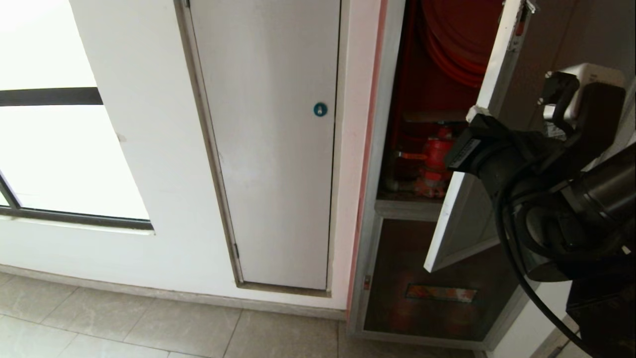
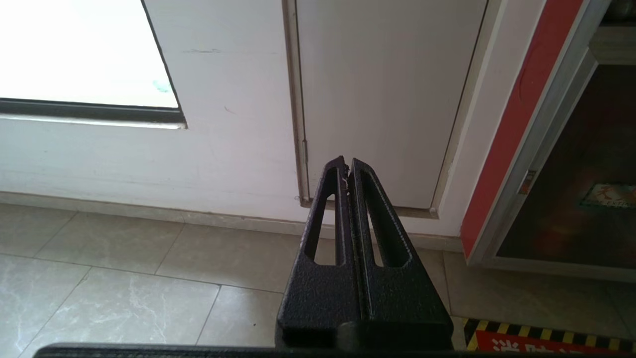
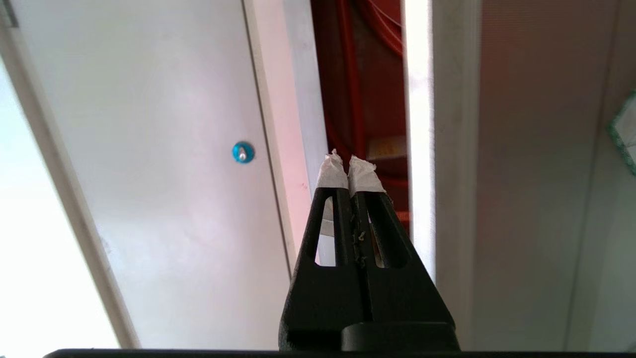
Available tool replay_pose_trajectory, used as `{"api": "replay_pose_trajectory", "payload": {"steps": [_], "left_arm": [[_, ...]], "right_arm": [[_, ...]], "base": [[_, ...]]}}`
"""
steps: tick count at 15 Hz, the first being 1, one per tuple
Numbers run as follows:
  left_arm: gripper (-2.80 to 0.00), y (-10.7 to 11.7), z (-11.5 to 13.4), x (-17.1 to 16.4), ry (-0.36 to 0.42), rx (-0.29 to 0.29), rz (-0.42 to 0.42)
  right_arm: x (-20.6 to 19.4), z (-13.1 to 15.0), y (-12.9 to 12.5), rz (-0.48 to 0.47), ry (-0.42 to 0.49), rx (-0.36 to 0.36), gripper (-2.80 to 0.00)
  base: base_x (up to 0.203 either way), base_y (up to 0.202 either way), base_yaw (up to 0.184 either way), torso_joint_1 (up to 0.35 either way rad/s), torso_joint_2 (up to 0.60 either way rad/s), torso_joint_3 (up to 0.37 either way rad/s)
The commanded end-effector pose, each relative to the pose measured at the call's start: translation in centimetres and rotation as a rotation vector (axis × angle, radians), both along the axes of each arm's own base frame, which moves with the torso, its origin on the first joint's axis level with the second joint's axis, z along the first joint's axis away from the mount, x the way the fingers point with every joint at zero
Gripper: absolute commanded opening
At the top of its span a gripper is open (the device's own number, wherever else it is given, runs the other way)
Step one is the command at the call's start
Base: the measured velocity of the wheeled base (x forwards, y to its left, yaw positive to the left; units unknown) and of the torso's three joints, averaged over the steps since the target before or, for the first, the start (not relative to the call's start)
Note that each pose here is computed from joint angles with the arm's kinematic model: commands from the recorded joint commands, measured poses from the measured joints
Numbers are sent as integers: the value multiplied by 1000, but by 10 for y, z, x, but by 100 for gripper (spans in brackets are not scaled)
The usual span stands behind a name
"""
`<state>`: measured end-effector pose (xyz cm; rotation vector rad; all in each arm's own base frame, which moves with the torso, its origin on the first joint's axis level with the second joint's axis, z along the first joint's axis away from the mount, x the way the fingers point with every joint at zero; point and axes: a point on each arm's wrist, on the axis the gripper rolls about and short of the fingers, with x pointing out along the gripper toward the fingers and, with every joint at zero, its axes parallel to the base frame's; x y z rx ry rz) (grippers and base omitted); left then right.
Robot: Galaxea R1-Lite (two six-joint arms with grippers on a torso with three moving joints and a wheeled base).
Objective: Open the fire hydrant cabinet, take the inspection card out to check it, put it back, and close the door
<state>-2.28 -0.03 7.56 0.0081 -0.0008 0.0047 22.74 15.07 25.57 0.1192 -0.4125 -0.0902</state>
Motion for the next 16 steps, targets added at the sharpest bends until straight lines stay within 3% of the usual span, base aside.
{"api": "replay_pose_trajectory", "payload": {"steps": [1,4,7,16], "left_arm": [[-280,0,0,0,2,0,0],[-280,0,0,0,2,0,0],[-280,0,0,0,1,0,0],[-280,0,0,0,2,0,0]], "right_arm": [[22,-9,6,-31,17,-11,-280],[58,-10,-1,-118,2,3,-280],[69,-15,-10,-159,13,-4,-280],[56,-5,-30,-223,11,11,-280]], "base": [[0,0,0,0,0,0],[0,0,0,0,0,0],[0,0,0,0,0,0],[0,0,0,0,0,0]]}}
